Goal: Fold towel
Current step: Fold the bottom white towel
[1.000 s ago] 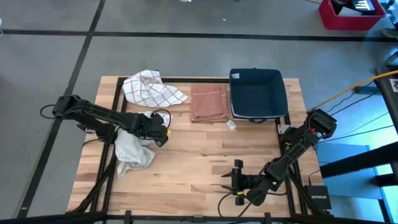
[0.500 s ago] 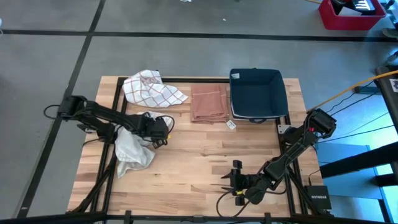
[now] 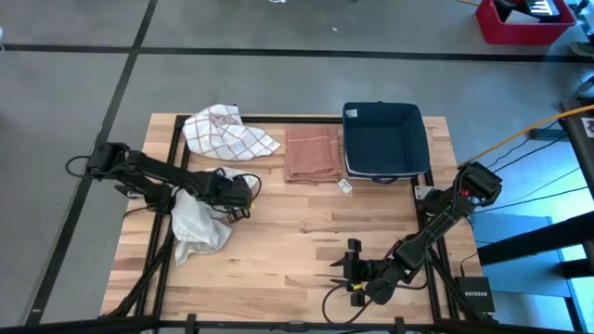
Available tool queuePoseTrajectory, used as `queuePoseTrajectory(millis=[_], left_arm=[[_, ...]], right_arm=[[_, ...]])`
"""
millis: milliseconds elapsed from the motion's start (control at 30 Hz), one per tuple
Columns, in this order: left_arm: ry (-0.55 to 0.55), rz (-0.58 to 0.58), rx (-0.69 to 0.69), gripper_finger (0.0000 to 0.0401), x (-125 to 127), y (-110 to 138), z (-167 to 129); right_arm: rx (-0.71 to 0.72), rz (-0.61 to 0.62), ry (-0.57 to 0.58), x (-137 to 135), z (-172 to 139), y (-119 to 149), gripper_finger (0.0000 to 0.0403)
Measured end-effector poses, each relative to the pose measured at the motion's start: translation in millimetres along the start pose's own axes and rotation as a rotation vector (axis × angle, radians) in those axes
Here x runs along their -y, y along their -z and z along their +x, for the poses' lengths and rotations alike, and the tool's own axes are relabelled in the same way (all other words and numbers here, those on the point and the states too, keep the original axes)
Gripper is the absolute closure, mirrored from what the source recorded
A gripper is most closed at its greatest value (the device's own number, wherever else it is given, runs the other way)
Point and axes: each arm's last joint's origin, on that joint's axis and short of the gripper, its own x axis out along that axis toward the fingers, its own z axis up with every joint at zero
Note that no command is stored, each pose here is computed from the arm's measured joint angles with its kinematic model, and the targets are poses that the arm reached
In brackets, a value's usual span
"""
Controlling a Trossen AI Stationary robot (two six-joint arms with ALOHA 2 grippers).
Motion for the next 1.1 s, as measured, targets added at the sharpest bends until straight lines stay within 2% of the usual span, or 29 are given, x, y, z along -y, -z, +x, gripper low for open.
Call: queuePoseTrajectory(millis=[133, 267, 333, 467, 567, 633, 733, 833, 933, 1100], left_arm=[[0.064, 0.022, 0.072, 0.0394, 13, -19, -31], [0.134, 0.098, 0.149, 0.0397, 27, -35, -82], [0.209, 0.11, 0.182, 0.0397, 33, -42, -113], [0.431, 0.063, 0.245, 0.0398, 40, -52, -173], [0.515, 0.038, 0.316, 0.0395, 45, -54, -196], [0.522, 0.049, 0.358, 0.0396, 49, -54, -197], [0.477, 0.028, 0.395, 0.0399, 57, -57, -184], [0.439, 0.006, 0.402, 0.0396, 68, -64, -161], [0.425, -0.016, 0.403, 0.0393, 80, -72, -136], [0.398, 0.047, 0.401, 0.0396, 105, -80, -99]], right_arm=[[0.0, 0.0, 0.001, 0, 0, 0, 0.021], [0.002, 0.0, 0.004, 0, 0, 0, 0.021], [0.001, -0.002, 0.006, 0, 0, 0, 0.021], [0.002, -0.002, 0.008, 0, 0, 0, 0.021], [0.003, -0.001, 0.008, 0, 0, 0, 0.021], [0.004, 0.003, 0.012, 2, 1, -1, 0.021], [0.014, 0.022, -0.003, 1, 1, -3, 0.021], [0.047, 0.05, -0.017, 0, 2, -7, 0.021], [0.054, 0.025, -0.001, 3, 4, -9, 0.021], [0.079, 0.037, 0.038, 5, 5, -10, 0.0205]])
